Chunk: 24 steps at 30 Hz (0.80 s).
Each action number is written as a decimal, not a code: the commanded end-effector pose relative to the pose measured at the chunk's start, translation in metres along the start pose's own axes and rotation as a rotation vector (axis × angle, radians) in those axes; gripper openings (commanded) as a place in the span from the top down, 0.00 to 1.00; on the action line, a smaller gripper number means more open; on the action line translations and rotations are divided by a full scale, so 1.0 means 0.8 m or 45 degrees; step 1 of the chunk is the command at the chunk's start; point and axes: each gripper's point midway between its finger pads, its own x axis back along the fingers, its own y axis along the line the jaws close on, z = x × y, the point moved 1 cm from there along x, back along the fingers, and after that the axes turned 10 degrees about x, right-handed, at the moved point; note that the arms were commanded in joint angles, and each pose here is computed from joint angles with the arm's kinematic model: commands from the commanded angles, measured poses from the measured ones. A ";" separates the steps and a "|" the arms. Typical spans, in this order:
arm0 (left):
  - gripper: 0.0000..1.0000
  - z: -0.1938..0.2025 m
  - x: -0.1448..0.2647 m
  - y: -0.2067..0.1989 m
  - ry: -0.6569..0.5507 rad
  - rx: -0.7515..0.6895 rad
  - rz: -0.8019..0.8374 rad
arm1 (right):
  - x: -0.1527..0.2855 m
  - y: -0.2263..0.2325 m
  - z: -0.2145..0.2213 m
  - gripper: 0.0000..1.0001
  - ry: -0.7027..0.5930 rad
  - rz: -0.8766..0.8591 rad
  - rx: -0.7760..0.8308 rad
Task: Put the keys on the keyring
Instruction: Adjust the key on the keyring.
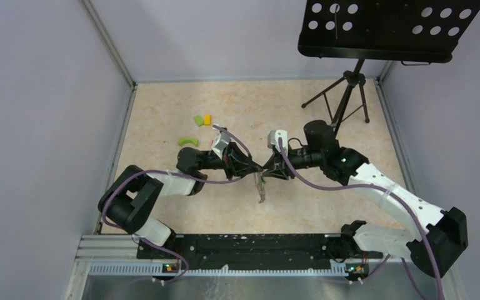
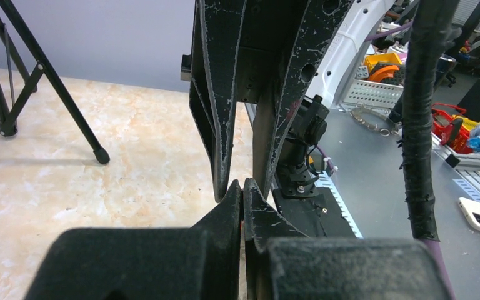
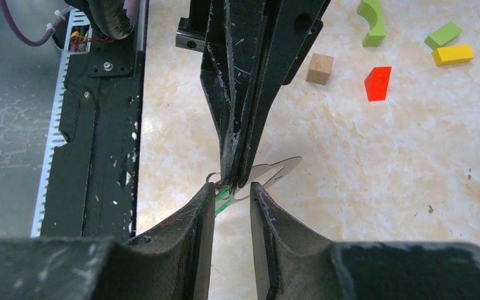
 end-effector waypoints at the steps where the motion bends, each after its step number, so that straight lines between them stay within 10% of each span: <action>1: 1.00 -0.042 -0.001 -0.034 -0.143 -0.300 0.105 | -0.004 -0.009 0.000 0.74 -0.019 0.024 0.011; 24: 1.00 -0.043 -0.001 -0.032 -0.152 -0.300 0.095 | -0.010 -0.010 0.004 0.84 -0.020 0.011 -0.025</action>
